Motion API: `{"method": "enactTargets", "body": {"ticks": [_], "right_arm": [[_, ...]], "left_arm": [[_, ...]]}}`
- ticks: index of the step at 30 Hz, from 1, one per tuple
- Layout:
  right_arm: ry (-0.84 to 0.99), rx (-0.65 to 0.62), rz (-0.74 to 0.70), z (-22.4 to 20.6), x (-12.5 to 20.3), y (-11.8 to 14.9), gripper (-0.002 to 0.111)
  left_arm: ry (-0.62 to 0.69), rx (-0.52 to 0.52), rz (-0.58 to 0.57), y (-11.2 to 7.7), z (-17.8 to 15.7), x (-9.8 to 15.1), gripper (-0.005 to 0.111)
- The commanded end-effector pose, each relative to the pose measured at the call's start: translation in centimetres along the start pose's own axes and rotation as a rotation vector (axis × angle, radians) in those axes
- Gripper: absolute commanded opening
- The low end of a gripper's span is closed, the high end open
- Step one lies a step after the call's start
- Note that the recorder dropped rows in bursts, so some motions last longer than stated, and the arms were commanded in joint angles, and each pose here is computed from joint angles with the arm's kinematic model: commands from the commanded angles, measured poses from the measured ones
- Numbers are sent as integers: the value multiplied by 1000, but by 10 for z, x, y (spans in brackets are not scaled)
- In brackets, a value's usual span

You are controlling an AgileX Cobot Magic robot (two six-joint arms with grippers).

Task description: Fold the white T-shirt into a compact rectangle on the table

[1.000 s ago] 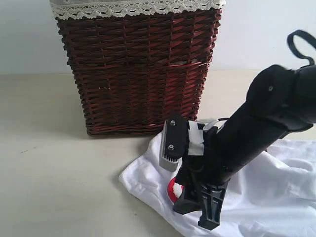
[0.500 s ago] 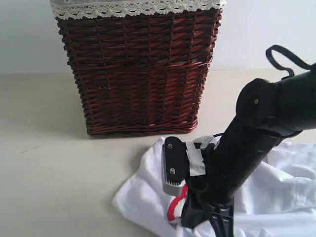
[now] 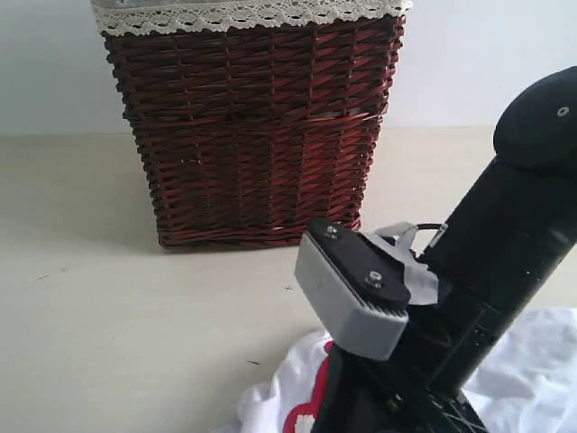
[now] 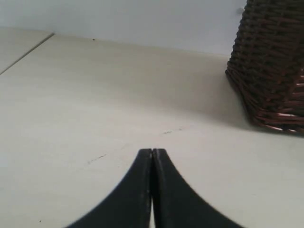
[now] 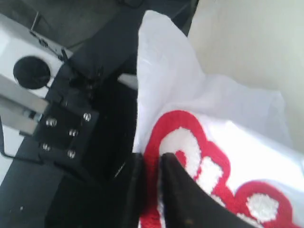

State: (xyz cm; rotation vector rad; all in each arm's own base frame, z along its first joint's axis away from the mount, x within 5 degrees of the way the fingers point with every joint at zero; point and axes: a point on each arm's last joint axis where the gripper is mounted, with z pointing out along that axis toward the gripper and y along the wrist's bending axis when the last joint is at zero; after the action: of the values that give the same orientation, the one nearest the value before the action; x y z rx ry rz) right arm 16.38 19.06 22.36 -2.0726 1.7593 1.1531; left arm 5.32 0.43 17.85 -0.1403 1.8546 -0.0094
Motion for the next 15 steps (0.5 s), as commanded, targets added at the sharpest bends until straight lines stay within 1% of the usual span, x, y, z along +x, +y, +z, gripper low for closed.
{"method": "enactTargets", "body": {"ticks": [1,2,4,5,6,7,8,9,10,11,12,15], "right_arm": [[174,-3,30,-3,14,2,43],[186,2,32,-3,15,2,50],[176,27,10,-9,11,8,52],[182,65,-28,-16,8,15,52],[193,160,-59,-22,7,14,52],[255,392,-98,-37,8,7,52],[286,523,-94,-47,9,2,52],[315,701,5,-65,18,-10,52],[336,749,67,-72,27,-16,52],[396,745,144,-77,44,-26,52],[448,666,217,-76,62,-32,52],[493,566,291,-70,82,-43,52]], "left_arm": [[-23,5,-1,0,-1,-3,0],[-23,5,-1,0,-1,-3,0],[-23,5,-1,0,-1,-3,0],[-23,5,-1,0,-1,-3,0],[-23,5,-1,0,-1,-3,0],[-23,5,-1,0,-1,-3,0],[-23,5,-1,0,-1,-3,0],[-23,5,-1,0,-1,-3,0],[-23,5,-1,0,-1,-3,0],[-23,5,-1,0,-1,-3,0],[-23,5,-1,0,-1,-3,0],[-23,5,-1,0,-1,-3,0]]}}
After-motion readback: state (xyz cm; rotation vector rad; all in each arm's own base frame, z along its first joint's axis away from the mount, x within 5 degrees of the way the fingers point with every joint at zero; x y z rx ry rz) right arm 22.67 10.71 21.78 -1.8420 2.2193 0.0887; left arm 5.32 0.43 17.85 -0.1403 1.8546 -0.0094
